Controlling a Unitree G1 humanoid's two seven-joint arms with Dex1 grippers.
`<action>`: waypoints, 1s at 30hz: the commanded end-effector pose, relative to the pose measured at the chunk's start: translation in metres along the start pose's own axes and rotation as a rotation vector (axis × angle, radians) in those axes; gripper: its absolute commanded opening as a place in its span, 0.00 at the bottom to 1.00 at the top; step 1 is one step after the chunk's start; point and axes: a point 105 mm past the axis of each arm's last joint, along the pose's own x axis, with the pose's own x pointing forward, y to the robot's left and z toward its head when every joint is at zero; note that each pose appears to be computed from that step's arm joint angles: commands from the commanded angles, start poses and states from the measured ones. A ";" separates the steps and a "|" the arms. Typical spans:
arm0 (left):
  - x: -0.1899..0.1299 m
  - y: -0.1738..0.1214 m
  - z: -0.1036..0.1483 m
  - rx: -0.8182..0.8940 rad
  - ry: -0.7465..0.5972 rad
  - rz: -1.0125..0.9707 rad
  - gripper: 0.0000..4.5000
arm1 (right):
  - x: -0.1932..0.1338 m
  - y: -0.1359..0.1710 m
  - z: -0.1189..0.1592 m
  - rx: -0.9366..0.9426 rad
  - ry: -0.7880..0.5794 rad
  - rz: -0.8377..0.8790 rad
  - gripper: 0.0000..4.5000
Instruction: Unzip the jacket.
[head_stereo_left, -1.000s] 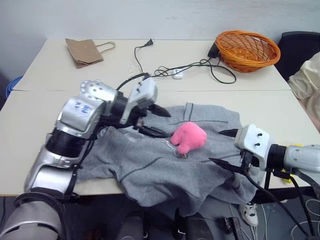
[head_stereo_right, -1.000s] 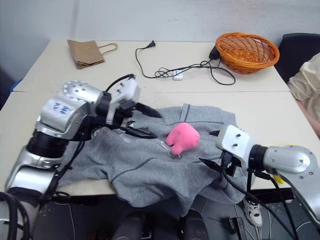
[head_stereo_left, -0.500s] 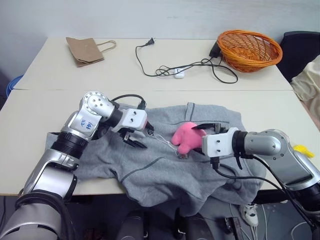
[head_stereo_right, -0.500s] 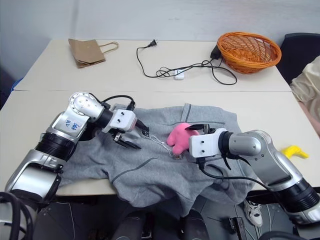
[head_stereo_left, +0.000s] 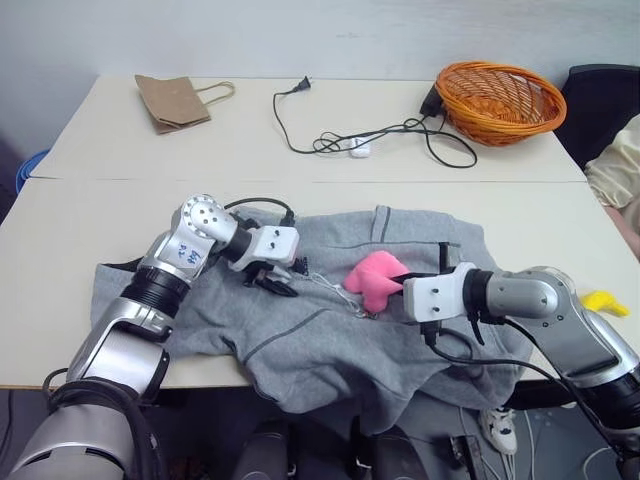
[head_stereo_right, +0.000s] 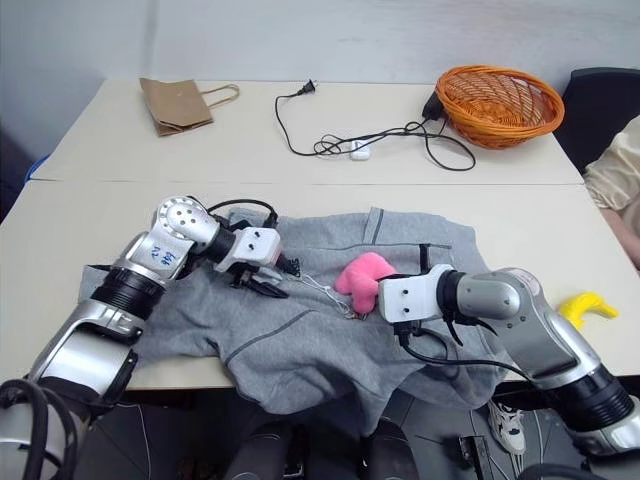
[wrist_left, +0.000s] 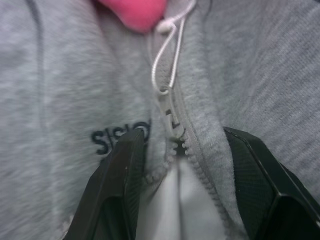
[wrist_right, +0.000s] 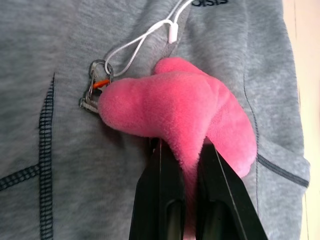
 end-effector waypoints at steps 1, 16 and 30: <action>0.008 -0.018 -0.016 -0.034 0.044 -0.071 0.54 | -0.021 -0.016 -0.011 -0.014 0.080 -0.093 0.00; 0.013 -0.036 -0.047 -0.115 0.090 -0.032 0.54 | -0.199 -0.035 -0.128 0.282 0.612 -0.464 0.00; 0.011 -0.033 -0.049 -0.124 0.087 0.014 0.54 | -0.330 -0.046 -0.198 0.404 0.963 -0.766 0.00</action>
